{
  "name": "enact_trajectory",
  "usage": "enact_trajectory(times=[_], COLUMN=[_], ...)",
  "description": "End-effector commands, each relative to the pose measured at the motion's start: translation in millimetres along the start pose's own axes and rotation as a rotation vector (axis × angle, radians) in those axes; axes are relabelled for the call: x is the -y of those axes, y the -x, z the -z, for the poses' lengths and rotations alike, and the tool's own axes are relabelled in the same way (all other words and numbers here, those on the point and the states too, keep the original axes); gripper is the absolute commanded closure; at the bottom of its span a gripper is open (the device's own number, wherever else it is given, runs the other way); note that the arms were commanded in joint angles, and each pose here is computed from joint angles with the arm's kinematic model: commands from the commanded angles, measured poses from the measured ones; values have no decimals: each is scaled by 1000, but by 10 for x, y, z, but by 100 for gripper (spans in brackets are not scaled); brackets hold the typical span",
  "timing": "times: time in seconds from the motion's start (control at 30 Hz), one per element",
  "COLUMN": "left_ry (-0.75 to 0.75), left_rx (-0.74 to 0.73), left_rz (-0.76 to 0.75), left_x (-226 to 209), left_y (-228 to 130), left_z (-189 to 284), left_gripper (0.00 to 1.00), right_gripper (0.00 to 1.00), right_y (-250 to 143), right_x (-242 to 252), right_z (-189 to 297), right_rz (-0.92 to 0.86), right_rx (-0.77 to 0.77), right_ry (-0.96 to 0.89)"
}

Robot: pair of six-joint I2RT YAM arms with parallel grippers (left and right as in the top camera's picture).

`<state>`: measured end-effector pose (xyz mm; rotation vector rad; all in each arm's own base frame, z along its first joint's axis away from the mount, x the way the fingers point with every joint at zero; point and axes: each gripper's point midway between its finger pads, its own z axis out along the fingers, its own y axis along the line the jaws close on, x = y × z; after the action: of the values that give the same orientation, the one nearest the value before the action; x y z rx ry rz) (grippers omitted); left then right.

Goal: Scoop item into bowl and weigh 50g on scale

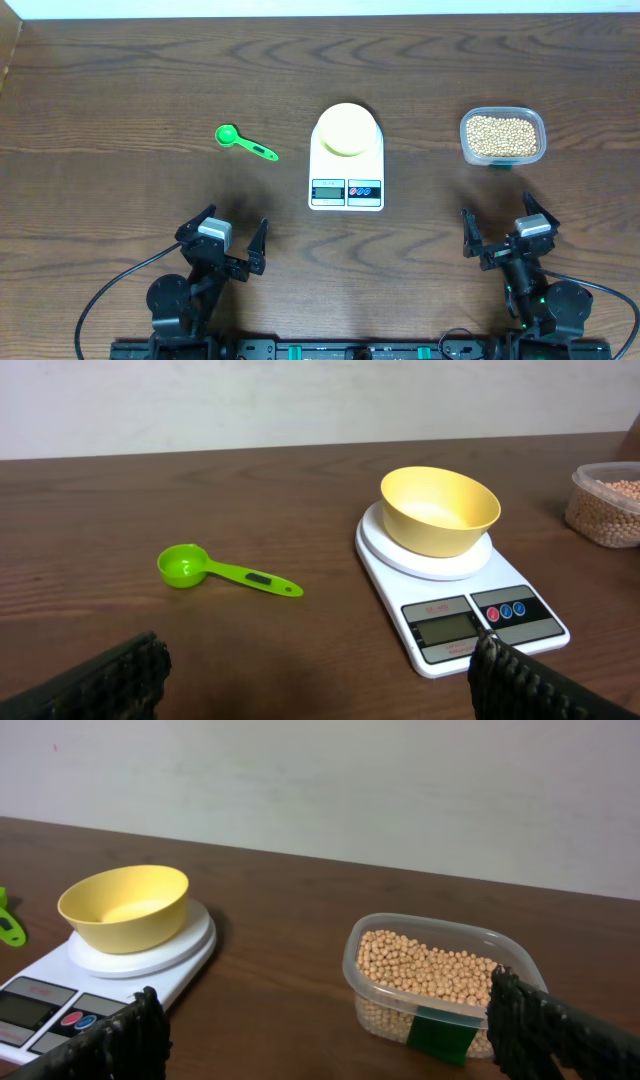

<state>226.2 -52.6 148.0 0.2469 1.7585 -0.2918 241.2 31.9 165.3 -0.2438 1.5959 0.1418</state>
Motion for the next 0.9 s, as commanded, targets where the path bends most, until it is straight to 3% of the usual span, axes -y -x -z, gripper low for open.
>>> enact_trajectory(times=[0.0,0.47,0.73,0.87], left_ry=[-20,-19,7,23], left_rx=[-26,9,67,74], left_rz=[4,38,68,64], left_x=[25,27,10,-13], left_y=[-125,-17,397,918], left_z=[-31,-22,79,114], left_gripper=[2,2,2,2], right_gripper=[1,1,1,1], right_y=[-8,2,17,558], right_x=[-10,-9,-30,1], right_z=[0,0,0,68], right_rz=[-12,-10,-28,-72], right_rx=[1,5,10,211], right_ry=[3,3,15,8])
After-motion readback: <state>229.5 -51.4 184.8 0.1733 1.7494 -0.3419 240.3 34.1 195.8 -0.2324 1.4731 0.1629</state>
